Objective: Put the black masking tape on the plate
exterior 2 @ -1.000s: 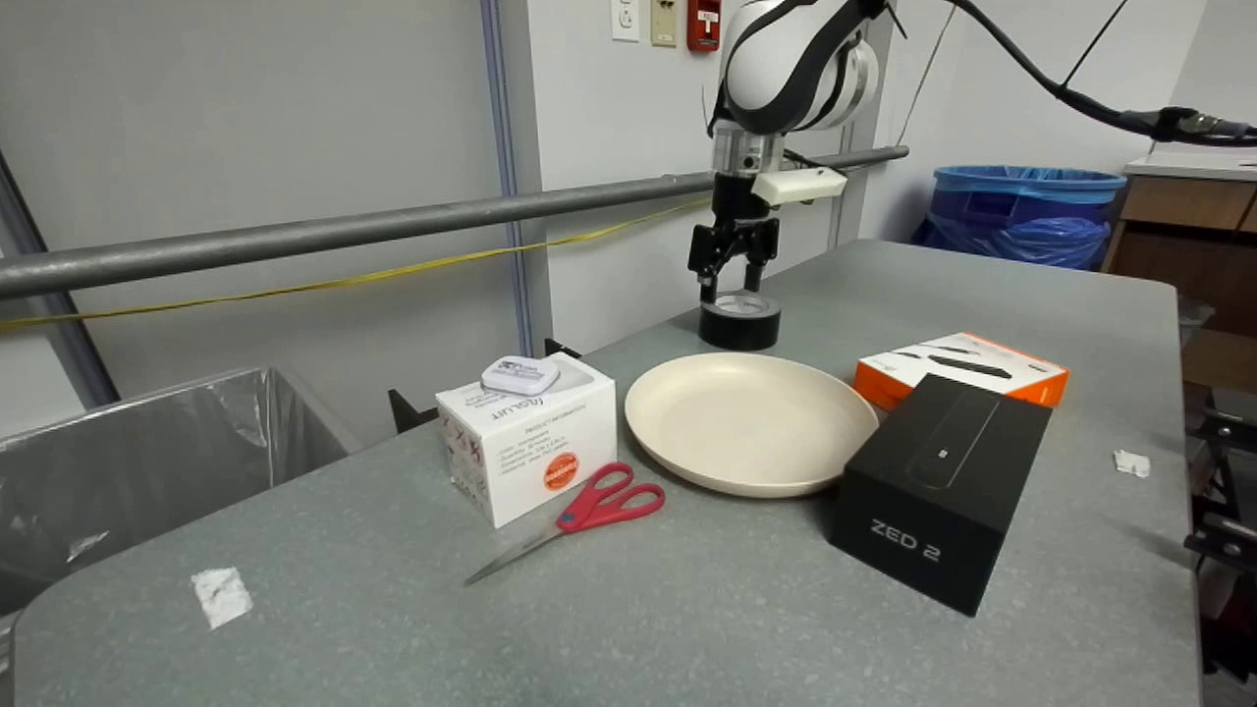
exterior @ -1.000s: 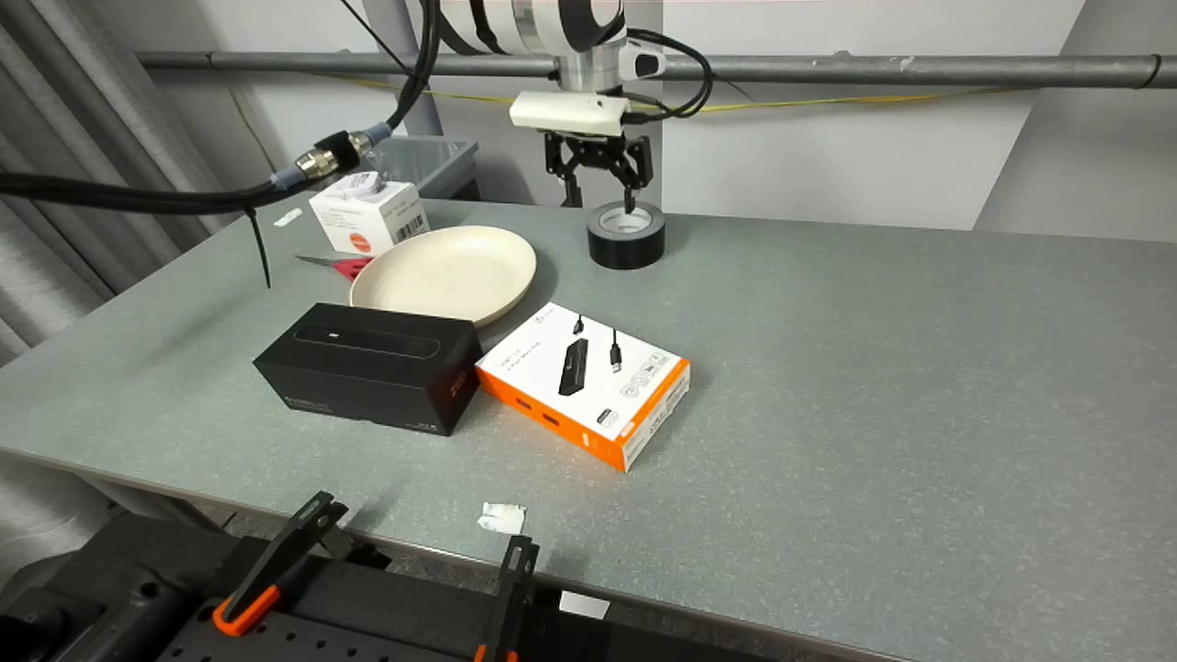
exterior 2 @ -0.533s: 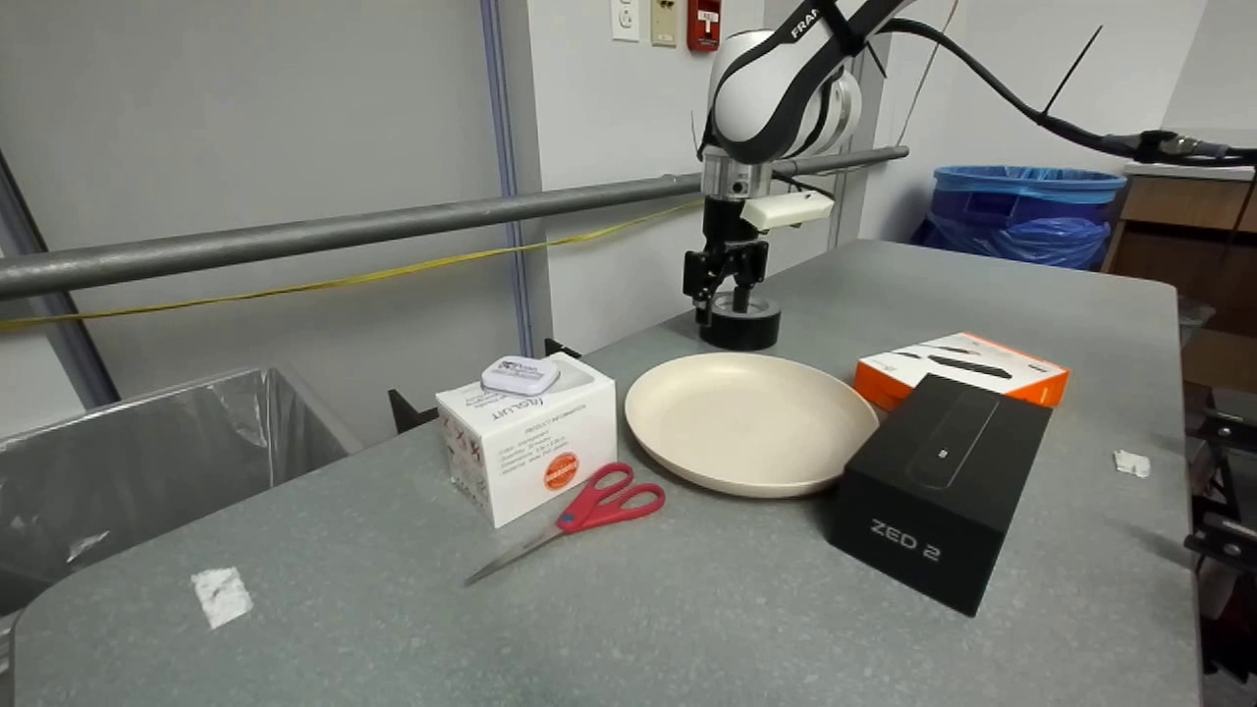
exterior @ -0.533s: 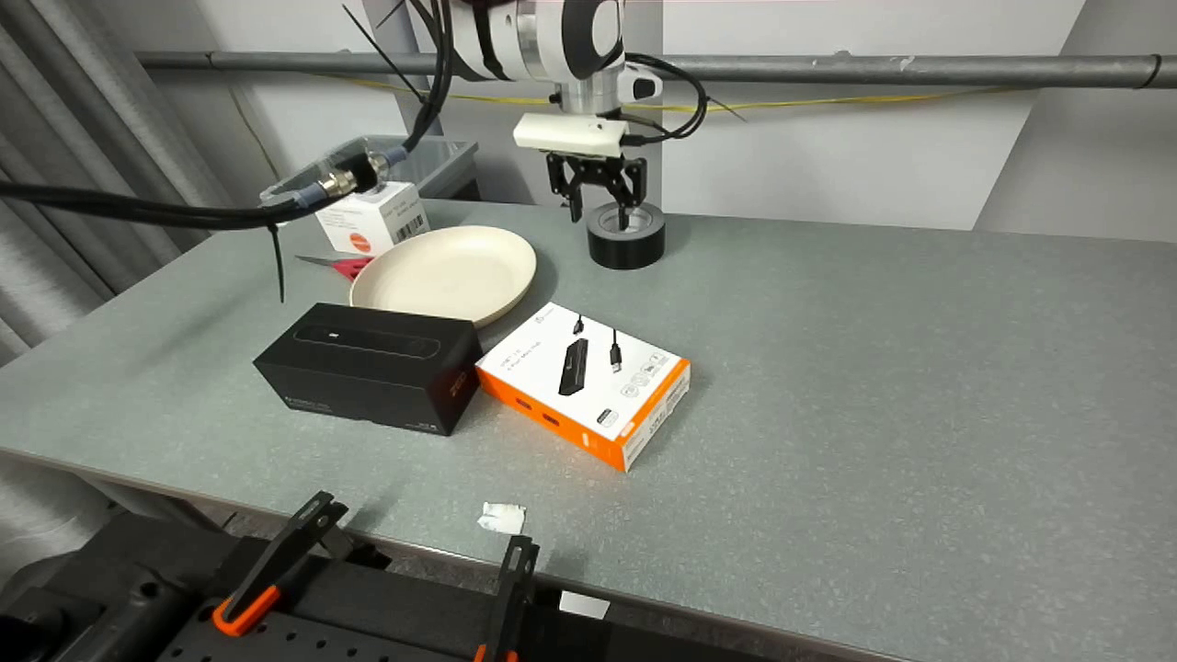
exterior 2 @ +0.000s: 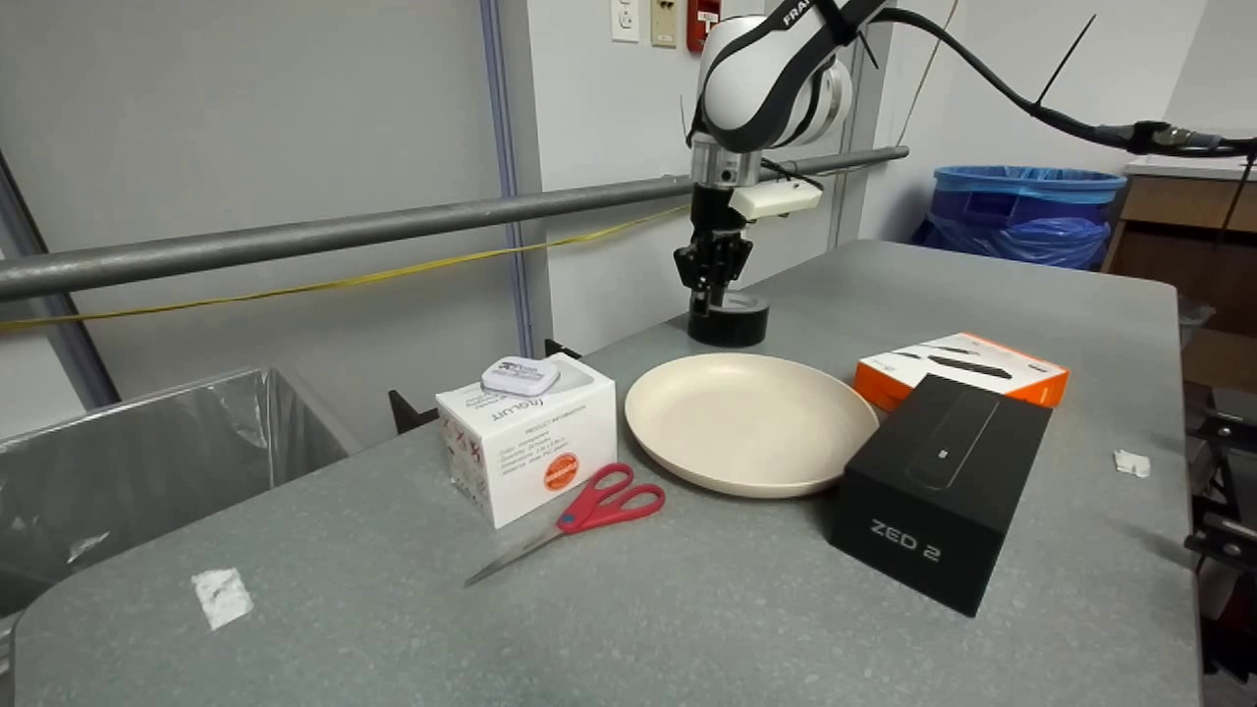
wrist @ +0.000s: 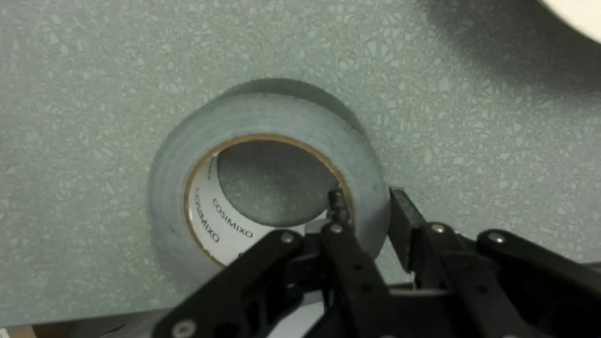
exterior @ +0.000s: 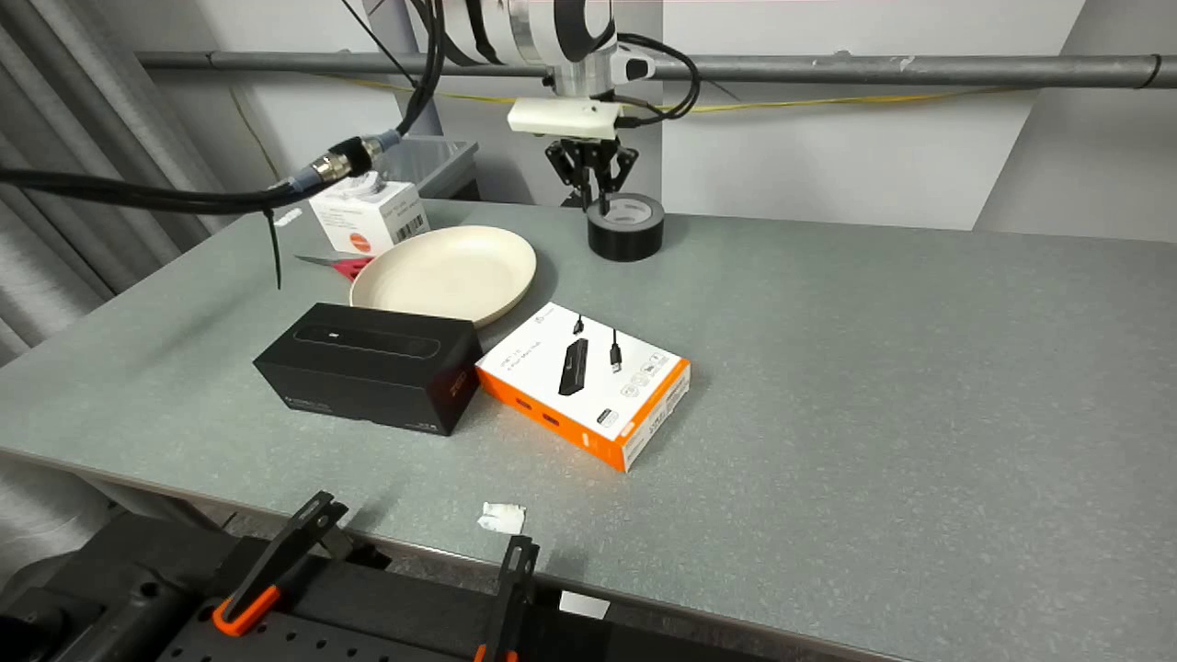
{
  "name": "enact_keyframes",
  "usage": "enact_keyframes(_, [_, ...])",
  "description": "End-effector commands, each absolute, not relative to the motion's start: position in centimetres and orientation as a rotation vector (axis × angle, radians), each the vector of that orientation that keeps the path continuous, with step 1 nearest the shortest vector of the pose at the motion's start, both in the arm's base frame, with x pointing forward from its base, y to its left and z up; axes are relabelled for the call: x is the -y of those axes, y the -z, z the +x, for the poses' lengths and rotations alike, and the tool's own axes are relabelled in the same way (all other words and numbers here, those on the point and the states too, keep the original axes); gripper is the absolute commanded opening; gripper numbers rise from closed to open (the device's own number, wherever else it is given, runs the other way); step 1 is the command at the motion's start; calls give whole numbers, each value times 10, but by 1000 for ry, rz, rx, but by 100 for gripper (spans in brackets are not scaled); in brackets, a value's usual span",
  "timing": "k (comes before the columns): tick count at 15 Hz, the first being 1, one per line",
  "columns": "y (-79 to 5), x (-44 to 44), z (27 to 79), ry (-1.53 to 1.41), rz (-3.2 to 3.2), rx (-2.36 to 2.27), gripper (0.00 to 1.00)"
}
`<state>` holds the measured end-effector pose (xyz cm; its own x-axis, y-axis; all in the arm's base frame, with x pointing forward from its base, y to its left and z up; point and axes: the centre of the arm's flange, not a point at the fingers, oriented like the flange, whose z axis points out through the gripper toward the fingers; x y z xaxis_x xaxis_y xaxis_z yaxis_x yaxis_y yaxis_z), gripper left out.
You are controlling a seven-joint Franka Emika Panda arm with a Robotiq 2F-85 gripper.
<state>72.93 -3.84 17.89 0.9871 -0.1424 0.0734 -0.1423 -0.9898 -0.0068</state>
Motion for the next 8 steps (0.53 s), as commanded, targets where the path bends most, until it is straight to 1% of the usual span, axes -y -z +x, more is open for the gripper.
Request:
enact_keyframes(1, [-222,21,728,185,-3137,-195,6])
enact_keyframes(5, [-271,-17,702,248,-3144,-40,6])
enact_keyframes(8, [-293,-58,662,225,-3149,144,6])
